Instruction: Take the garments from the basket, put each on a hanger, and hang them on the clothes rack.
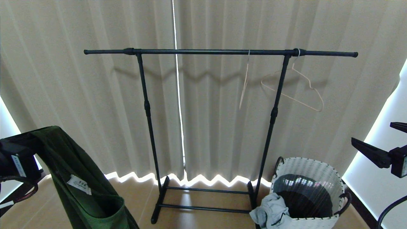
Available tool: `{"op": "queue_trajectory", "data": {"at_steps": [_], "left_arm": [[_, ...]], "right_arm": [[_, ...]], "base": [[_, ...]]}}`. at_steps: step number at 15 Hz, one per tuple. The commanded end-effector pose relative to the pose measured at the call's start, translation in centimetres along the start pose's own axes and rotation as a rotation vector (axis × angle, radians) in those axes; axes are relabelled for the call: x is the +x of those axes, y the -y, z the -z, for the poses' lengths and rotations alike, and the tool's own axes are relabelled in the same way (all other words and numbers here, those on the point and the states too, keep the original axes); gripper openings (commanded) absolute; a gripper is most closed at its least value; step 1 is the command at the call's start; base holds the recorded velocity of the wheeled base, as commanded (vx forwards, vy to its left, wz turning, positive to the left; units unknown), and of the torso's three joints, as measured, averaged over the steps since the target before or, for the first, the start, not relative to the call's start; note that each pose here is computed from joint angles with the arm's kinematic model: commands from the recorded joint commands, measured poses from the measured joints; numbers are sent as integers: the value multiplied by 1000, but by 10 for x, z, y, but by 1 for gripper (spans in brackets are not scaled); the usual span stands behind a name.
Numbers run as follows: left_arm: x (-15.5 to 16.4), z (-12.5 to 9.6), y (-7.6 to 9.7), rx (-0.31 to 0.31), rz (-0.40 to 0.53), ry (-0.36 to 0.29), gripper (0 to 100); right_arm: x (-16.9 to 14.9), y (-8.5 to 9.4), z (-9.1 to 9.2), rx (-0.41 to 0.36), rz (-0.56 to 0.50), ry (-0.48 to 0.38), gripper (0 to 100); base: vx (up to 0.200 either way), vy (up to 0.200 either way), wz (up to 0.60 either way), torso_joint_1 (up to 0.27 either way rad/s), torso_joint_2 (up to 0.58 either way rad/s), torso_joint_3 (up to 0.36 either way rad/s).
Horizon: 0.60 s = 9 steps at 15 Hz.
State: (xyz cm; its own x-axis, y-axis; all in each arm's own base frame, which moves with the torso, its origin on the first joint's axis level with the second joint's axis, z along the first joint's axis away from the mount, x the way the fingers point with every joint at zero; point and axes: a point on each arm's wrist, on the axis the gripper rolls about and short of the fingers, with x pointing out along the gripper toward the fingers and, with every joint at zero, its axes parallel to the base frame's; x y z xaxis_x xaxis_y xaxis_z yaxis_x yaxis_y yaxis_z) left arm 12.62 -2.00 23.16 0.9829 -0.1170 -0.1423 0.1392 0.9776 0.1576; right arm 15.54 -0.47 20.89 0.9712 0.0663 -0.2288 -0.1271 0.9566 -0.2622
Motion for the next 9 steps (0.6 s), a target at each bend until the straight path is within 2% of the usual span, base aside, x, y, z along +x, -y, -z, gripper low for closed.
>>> {"op": "queue_trajectory", "data": {"at_steps": [1,4,9], "left_arm": [[-1,0,0,8,-1,2,0],[-1,3,0,30,0,-7,0],[-3,6,1,39,1,-12,0]], "right_arm": [[1,0,0,0,0,-4,100],[1,0,2,-1,-2,-10,100],[0,0,1,-26,-1,-5,100]], "base": [[0,0,0,212,-486,-266],[0,0,0,157,-333,-185],[0,0,0,10,-21,-11]]}}
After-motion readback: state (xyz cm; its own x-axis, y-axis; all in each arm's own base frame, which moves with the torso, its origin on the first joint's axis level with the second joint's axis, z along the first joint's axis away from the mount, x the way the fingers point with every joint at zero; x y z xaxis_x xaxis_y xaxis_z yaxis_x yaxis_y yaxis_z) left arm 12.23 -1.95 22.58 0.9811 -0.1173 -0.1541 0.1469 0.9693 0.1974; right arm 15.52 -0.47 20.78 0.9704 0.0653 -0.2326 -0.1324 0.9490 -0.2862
